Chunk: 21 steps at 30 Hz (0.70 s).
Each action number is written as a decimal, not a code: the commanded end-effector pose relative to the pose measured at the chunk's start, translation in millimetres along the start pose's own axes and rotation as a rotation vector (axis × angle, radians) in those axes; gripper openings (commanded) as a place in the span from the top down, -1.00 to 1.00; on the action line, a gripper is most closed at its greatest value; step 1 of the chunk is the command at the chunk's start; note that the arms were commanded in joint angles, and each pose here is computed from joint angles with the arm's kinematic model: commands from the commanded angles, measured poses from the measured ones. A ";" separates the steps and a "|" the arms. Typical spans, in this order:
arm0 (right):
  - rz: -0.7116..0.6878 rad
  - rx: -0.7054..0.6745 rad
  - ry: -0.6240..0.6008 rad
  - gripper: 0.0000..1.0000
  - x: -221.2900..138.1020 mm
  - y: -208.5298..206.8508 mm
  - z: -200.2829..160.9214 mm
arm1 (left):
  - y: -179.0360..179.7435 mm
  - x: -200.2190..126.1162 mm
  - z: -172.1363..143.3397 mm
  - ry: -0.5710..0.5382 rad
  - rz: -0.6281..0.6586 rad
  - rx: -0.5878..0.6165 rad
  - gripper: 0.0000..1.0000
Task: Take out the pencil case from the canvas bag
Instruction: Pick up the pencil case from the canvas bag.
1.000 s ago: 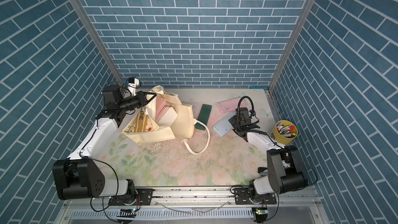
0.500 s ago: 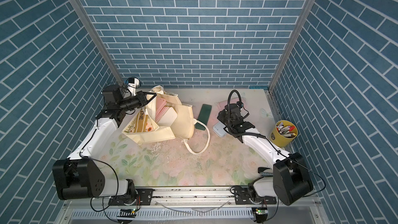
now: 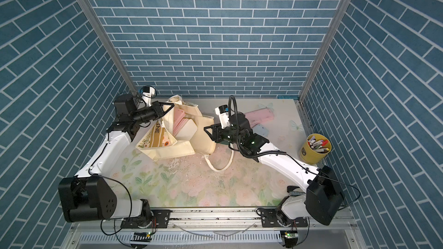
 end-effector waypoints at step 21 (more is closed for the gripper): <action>-0.026 -0.074 0.152 0.13 86.5 -11.8 -29.4 | -19.3 -5.4 11.9 -0.038 -0.065 0.061 1.00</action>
Point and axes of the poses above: each gripper's point midway between its finger pads, its own x axis out along the fingers, its own y axis along the line the jaws close on, z = x × y, the point moved 8 cm from there along -x, back along the fingers, and after that the axes turned 3 degrees about -x, right-handed, at the moved point
